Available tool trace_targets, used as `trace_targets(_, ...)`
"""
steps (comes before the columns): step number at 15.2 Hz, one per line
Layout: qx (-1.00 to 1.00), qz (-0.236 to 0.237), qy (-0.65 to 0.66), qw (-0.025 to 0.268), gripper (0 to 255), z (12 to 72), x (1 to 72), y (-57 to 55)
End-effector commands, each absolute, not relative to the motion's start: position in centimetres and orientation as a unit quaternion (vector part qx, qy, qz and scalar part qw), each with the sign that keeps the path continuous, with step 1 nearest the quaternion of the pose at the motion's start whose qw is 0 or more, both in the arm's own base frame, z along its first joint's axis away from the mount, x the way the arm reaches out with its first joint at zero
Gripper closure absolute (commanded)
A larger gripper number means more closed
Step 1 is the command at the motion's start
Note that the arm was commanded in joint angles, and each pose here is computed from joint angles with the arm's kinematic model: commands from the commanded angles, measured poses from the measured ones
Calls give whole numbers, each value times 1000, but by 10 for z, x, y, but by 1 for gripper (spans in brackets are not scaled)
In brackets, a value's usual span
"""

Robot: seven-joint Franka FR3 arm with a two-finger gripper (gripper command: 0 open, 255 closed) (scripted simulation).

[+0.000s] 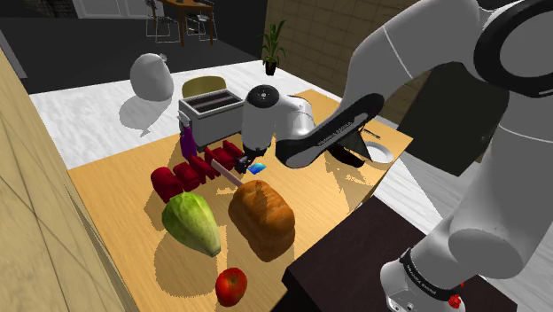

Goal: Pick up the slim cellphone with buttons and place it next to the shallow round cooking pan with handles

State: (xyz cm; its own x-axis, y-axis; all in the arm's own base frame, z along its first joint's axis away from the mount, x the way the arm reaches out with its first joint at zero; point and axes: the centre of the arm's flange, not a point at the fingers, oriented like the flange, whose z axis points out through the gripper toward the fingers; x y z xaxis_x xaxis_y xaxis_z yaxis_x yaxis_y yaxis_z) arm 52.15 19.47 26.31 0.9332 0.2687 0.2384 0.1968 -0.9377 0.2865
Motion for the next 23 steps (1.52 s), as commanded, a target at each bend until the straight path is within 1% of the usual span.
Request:
trace_targets(1,971,146,131,139,0,240,534,206)
trace_targets(9,956,170,170,170,0,158,582,243)
trace_targets(17,956,170,170,170,0,123,598,233)
trace_targets(23,956,170,170,170,0,123,598,233)
